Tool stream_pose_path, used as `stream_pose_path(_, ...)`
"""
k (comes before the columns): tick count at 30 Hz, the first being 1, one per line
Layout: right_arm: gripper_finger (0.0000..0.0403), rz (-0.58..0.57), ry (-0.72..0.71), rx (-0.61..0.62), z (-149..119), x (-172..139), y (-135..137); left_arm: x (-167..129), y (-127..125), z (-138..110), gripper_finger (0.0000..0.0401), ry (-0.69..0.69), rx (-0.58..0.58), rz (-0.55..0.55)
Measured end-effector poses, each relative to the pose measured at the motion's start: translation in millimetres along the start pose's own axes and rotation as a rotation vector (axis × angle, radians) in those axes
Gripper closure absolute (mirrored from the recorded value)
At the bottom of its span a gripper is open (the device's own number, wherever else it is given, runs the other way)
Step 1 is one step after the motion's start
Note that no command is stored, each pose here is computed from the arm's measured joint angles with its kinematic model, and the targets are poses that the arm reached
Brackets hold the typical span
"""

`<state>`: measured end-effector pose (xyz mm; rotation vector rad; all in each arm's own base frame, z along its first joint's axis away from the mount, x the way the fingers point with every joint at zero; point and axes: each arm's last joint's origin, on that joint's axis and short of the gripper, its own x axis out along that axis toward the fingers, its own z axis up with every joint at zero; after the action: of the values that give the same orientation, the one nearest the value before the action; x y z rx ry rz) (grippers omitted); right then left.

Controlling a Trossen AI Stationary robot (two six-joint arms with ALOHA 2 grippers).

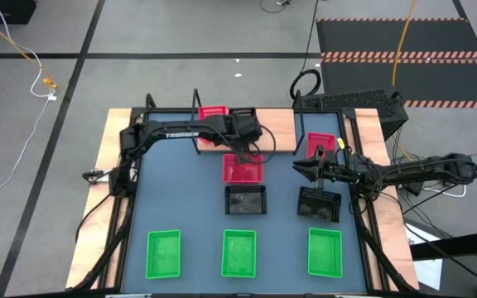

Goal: Stack baskets on shelf by color
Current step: Put the left green basket on the shelf

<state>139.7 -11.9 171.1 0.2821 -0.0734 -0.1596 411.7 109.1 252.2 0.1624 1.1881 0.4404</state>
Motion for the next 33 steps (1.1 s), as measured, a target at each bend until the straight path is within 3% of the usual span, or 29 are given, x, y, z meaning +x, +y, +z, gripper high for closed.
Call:
stream_pose_path(5,0.0332,-0.005,-0.002,-0.030,0.1,-0.1,-0.3,-85.1,6.0,-2.4,0.0231,-0.116,-0.065,0.157)
stream_pose_path(10,0.0332,0.009,-0.016,-0.006,1.6,0.0,0.7,-145.7,-7.8,-21.1,0.0231,-0.251,-0.106,0.112)
stream_pose_path(13,0.0332,0.024,0.007,0.016,-0.2,0.1,0.8,-163.6,-27.1,-39.9,0.0231,-0.279,-0.102,0.067)
stream_pose_path(16,0.0332,0.059,0.019,0.029,-0.9,0.1,2.4,-167.6,-53.9,-62.7,0.0231,-0.257,-0.024,0.006)
stream_pose_path(23,0.0332,0.094,-0.008,0.019,1.3,-0.3,6.9,-168.7,-106.1,-112.7,0.0231,-0.142,0.143,-0.257)
stream_pose_path(33,0.0332,0.225,-0.110,-0.051,10.9,-2.8,18.3,-147.2,-145.4,-144.6,0.0231,-0.030,0.194,-0.385)
